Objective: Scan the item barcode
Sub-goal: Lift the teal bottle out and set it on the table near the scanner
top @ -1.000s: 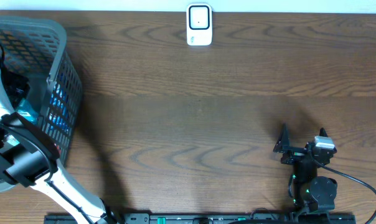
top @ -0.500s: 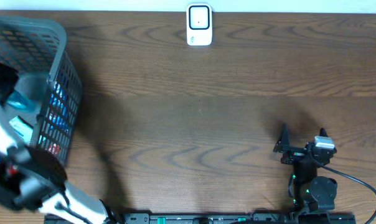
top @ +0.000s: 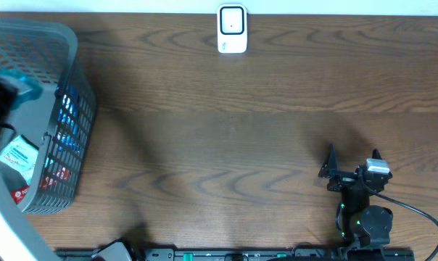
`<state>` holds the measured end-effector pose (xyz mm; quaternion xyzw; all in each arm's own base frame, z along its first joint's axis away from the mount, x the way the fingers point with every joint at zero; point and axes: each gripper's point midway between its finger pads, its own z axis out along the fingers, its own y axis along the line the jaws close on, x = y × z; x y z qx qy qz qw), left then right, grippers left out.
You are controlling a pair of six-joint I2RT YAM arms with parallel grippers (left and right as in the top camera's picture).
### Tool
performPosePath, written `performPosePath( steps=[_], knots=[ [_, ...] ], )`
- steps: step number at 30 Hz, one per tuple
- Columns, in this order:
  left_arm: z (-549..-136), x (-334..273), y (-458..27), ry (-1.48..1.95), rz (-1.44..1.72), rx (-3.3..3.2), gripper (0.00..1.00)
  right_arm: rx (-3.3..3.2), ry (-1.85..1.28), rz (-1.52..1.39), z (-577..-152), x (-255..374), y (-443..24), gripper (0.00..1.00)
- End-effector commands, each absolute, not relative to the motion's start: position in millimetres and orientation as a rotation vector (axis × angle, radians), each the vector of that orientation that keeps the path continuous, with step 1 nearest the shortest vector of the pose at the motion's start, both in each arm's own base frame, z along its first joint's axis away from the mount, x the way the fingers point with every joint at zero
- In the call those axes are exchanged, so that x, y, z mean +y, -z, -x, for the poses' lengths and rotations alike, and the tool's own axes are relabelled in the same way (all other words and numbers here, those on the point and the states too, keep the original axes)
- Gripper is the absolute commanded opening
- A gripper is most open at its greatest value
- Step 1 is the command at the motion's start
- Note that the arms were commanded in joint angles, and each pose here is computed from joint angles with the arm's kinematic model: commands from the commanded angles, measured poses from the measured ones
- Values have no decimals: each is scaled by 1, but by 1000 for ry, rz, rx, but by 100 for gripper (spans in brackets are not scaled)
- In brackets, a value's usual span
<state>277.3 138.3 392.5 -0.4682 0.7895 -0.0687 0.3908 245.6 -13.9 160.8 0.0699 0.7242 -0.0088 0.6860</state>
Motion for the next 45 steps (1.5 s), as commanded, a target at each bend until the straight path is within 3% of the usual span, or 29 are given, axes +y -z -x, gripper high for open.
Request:
performPosePath(
  steps=[1, 13, 21, 37, 45],
  knots=[
    [-285, 78, -412, 310, 868, 2101, 40, 1622, 25, -141, -245, -12, -161, 99],
    [-308, -91, -367, 397, -159, 2464, 40, 1622, 25, -141, -245, -12, -161, 99],
    [-309, -137, -294, 316, -827, 2615, 40, 1622, 25, -141, -245, -12, -161, 99],
    [-384, -163, -185, 316, -1025, 2713, 41, 1622, 25, -141, -245, -12, -161, 99],
    [-399, -176, -119, 260, -1105, 2786, 42, 1622, 25, -141, -245, -12, -161, 99]
  ],
)
